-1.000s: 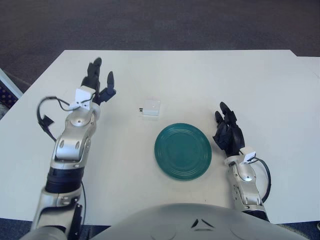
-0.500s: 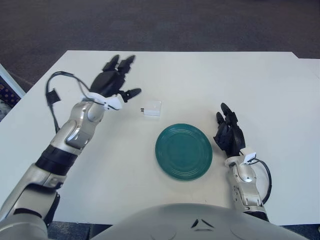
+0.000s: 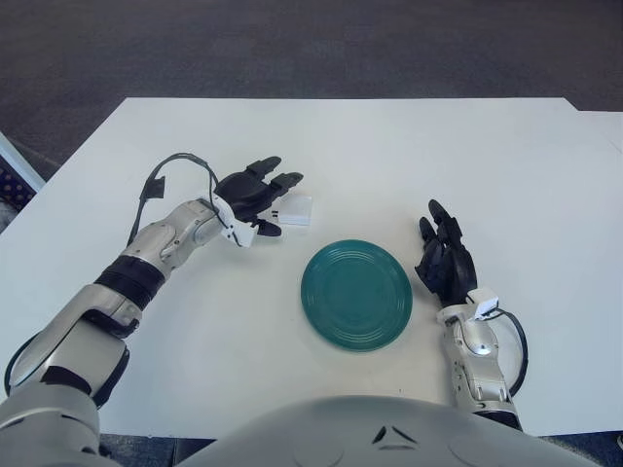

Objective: Put the charger into the plate.

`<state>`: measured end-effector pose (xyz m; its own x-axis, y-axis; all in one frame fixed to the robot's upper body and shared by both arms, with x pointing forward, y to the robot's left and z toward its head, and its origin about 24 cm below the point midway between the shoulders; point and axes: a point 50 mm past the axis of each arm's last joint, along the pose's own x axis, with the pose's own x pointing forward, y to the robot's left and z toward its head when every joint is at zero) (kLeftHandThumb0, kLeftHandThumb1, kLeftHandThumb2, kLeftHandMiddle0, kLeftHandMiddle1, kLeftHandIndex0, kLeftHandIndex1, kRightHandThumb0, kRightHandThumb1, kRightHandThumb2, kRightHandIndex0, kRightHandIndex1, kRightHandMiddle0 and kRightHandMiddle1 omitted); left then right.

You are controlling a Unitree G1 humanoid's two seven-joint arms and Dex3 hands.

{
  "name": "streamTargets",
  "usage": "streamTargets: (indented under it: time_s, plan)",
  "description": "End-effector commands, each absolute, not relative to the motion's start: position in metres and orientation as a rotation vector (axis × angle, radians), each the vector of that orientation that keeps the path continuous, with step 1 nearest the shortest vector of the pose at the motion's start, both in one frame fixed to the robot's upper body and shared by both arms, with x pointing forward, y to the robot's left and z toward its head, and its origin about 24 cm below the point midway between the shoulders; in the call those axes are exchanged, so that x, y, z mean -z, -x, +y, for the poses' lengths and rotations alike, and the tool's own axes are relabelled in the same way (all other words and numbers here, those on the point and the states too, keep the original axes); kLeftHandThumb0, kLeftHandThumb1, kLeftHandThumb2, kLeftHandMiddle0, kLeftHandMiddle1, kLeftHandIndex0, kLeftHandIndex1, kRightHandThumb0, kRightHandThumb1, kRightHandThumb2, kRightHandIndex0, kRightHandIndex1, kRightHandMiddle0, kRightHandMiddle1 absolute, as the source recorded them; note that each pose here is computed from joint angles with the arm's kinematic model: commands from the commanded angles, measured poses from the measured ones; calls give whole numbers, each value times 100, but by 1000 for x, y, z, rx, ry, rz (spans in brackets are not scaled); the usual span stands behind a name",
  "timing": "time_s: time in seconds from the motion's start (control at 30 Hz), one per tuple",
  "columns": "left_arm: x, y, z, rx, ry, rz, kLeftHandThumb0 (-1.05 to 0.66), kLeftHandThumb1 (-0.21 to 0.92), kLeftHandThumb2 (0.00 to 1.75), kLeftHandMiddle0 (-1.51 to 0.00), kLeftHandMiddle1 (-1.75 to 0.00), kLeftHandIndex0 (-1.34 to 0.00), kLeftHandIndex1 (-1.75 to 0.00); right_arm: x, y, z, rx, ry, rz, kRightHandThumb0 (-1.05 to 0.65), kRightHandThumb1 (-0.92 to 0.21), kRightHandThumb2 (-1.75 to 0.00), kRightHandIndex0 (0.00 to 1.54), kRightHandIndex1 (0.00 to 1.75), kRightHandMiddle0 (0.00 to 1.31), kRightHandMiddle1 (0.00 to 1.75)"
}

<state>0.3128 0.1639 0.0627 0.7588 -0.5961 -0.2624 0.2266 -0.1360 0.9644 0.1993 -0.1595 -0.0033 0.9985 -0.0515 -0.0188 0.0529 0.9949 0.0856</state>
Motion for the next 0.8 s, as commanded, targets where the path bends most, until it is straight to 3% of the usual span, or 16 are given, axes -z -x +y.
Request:
streamTargets:
  time_s: [0.0, 0.77]
  plan:
    - [-67, -318, 161, 718, -1558, -340, -105, 92, 49, 0, 0, 0, -38, 45, -172, -163, 87, -111, 261, -89, -92, -95, 16, 1, 0, 36]
    - [-45, -325, 160, 748, -1559, -337, -105, 92, 49, 0, 0, 0, -42, 43, -171, -158, 64, -116, 254, -87, -92, -93, 16, 0, 0, 37]
